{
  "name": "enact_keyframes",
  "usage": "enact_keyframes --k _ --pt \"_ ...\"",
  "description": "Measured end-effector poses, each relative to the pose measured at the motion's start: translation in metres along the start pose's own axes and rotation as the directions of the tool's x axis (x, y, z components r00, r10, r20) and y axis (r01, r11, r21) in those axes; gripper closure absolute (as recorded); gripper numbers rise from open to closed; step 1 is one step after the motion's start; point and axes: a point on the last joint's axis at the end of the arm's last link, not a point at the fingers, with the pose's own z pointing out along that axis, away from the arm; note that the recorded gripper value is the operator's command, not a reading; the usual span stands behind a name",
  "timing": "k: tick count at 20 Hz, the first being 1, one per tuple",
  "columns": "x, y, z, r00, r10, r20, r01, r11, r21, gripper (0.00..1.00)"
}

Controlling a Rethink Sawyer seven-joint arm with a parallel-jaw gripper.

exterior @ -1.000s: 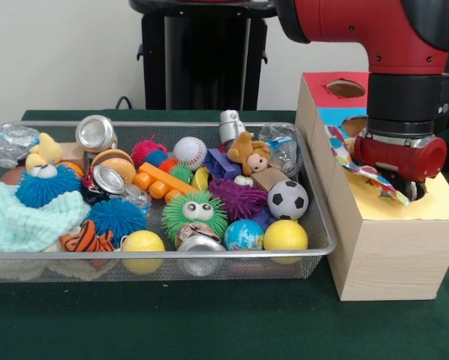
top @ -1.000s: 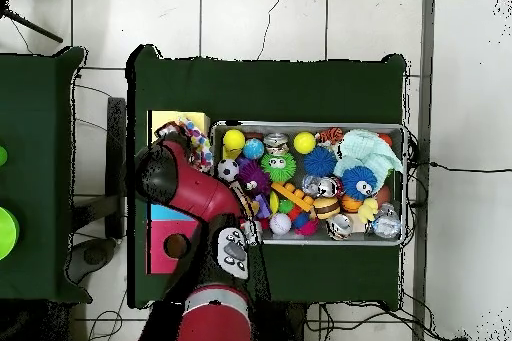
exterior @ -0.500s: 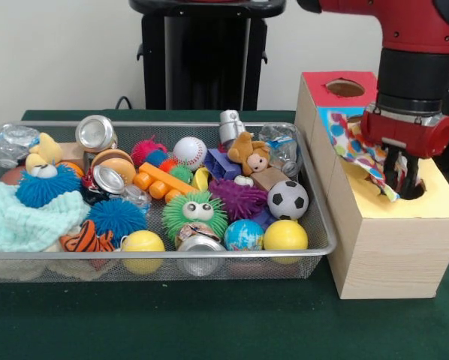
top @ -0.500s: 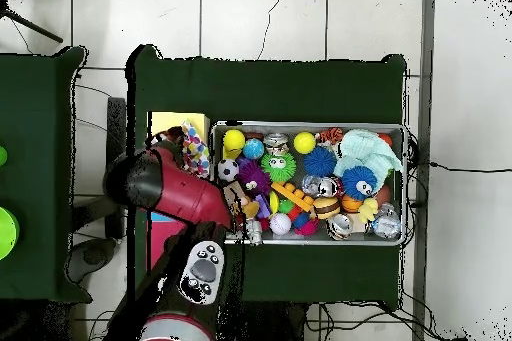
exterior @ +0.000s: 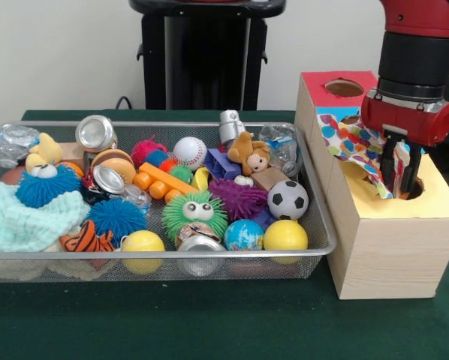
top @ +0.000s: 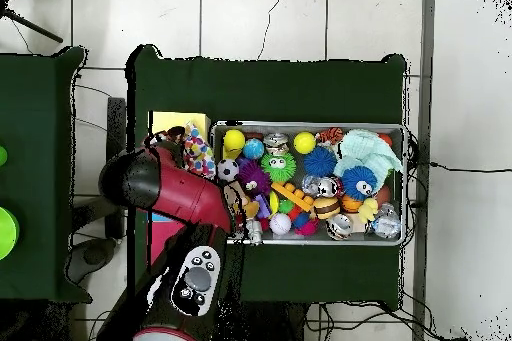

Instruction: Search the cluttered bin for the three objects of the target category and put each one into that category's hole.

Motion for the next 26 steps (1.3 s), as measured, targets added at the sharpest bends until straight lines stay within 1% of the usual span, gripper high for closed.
enact_keyframes --k 13,18,23,24,25,26 --pt "0.0 0.001 -0.001 1.0 -0.002 0.003 0.002 1.0 -0.002 0.0" --pt "-0.003 0.001 -0.008 0.9998 -0.012 0.015 0.012 0.9999 0.009 0.0" --pt "-0.008 -0.002 -0.027 0.9986 -0.051 -0.015 0.052 0.9969 0.059 0.0" --pt "-0.009 -0.006 -0.032 0.9977 -0.06 -0.031 0.062 0.9946 0.082 0.0" --pt "-0.01 -0.009 -0.035 0.9971 -0.064 -0.04 0.068 0.9931 0.095 0.0" --pt "-0.011 -0.014 -0.039 0.9959 -0.069 -0.057 0.076 0.9901 0.118 0.0"
